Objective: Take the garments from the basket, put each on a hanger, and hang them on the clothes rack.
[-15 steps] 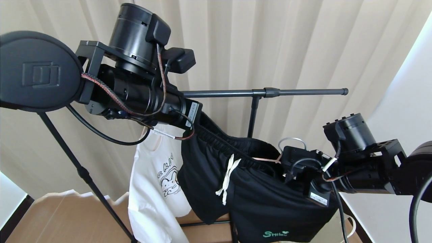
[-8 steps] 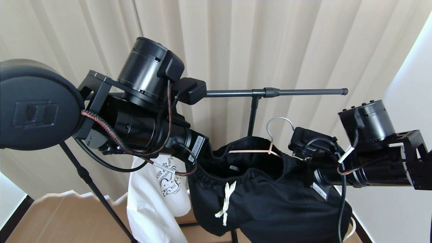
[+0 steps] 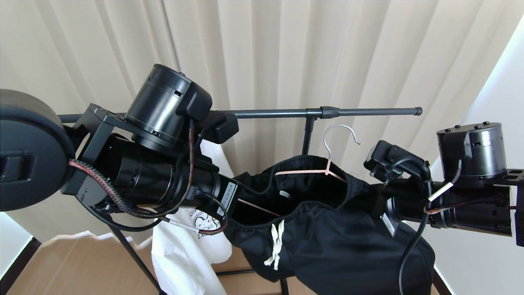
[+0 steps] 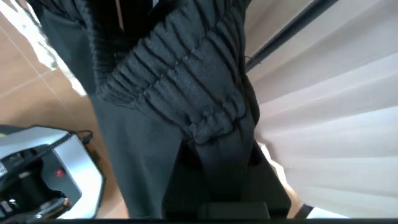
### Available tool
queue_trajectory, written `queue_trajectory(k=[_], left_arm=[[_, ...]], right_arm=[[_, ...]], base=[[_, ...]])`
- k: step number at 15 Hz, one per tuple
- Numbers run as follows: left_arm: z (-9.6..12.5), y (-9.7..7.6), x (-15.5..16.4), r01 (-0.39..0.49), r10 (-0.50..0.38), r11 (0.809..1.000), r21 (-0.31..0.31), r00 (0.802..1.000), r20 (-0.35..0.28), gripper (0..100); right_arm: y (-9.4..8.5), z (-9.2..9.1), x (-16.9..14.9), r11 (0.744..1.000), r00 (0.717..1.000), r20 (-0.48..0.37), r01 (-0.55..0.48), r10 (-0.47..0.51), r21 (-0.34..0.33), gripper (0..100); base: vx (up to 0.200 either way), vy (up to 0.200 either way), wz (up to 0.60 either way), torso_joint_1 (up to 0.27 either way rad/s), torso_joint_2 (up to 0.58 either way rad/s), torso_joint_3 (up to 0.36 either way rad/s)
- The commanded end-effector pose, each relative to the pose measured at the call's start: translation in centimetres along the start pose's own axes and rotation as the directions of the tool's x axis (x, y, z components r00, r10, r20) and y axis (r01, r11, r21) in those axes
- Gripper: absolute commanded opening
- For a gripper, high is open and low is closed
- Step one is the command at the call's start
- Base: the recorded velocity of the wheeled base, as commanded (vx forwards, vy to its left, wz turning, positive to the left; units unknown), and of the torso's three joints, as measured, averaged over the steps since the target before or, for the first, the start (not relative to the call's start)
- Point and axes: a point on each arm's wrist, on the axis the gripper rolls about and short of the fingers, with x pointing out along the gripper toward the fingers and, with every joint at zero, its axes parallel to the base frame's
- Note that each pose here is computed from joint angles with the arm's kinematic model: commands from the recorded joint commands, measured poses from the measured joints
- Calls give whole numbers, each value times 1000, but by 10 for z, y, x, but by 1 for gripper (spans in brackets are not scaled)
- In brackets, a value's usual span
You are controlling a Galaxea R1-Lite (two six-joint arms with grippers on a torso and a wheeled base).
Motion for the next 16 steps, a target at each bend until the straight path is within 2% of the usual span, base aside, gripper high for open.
queue_trajectory(k=[1, 2, 3, 7, 9, 13, 16], left_arm=[[-8, -4, -4, 15, -15, 1000, -17, 1000, -11, 0], [-9, -7, -3, 25, -25, 999, -43, 1000, -15, 0], [-9, -15, -2, 44, -46, 995, -94, 999, -14, 0], [-6, -32, 1, 94, -92, 983, -157, 995, 25, 0], [-9, -42, 6, 111, -111, 974, -200, 994, 8, 0], [-10, -52, 5, 139, -139, 974, -180, 990, 14, 0], [-11, -59, 6, 159, -156, 973, -168, 987, 27, 0]], right_arm=[[2, 1, 0, 999, 1000, 23, -13, 13, 31, 0], [2, 1, 1, 999, 999, 34, -23, 21, 41, 0], [4, 1, 3, 998, 998, 58, -39, 37, 43, 0], [11, 1, 7, 998, 988, 142, -64, 60, 24, 0], [12, -1, 10, 995, 986, 153, -72, 62, 63, 0], [15, 1, 12, 995, 979, 193, -72, 59, 64, 0], [14, 4, 14, 992, 974, 223, -73, 49, 100, 0]], base=[[0, 0, 0, 0, 0, 0], [0, 0, 0, 0, 0, 0], [0, 0, 0, 0, 0, 0], [0, 0, 0, 0, 0, 0], [0, 0, 0, 0, 0, 0], [0, 0, 0, 0, 0, 0], [0, 0, 0, 0, 0, 0]])
